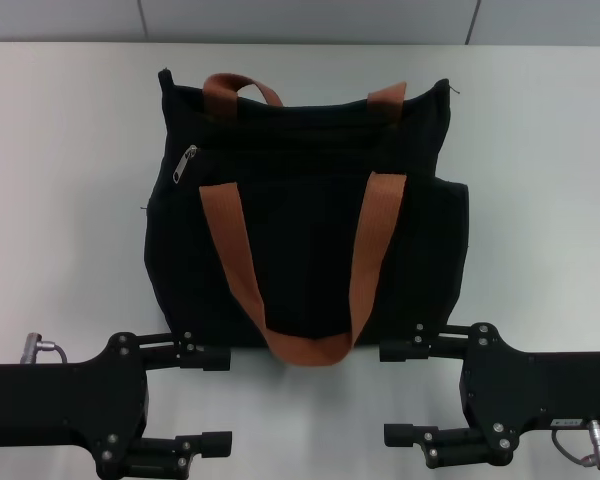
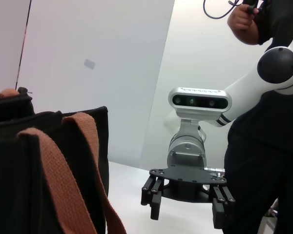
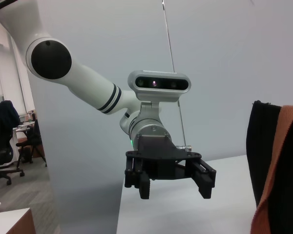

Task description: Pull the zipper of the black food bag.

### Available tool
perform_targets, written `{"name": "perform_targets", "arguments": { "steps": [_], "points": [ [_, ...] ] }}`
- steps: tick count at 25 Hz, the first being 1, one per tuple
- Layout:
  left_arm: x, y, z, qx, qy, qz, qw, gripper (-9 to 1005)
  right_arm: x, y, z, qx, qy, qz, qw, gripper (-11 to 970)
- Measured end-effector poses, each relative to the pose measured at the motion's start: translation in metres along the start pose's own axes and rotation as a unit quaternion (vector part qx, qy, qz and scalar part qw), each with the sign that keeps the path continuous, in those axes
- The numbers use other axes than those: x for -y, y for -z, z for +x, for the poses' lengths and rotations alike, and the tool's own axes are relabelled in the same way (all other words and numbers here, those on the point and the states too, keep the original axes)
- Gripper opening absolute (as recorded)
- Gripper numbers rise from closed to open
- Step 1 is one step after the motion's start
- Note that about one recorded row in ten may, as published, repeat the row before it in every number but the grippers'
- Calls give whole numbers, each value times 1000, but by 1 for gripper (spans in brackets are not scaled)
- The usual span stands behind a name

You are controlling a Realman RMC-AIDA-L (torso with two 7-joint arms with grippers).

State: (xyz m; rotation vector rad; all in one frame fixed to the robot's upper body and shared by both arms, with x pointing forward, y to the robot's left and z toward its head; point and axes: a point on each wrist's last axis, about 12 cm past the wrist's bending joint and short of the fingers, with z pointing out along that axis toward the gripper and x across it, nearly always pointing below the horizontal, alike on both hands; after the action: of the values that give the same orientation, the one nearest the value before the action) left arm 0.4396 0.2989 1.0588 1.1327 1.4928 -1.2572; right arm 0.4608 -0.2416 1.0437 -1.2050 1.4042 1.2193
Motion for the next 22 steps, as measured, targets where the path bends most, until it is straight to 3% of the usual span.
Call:
{"name": "perform_targets", "arguments": {
  "steps": [18,19,21,22],
  "points": [
    [0,0,0,1,3,-1,1000,711,0,0,0,0,0,1,1000,742],
    [0,1,-6,30,-8,-7,999,708,0,0,0,-1,-1,1,1000,742],
    [0,1,-6,30,-8,-7,999,704,0,0,0,-1,-1,1,1000,742],
    [-2,2,-13,65,-21,-20,997,701,0,0,0,-1,-1,2,1000,742]
  ]
}}
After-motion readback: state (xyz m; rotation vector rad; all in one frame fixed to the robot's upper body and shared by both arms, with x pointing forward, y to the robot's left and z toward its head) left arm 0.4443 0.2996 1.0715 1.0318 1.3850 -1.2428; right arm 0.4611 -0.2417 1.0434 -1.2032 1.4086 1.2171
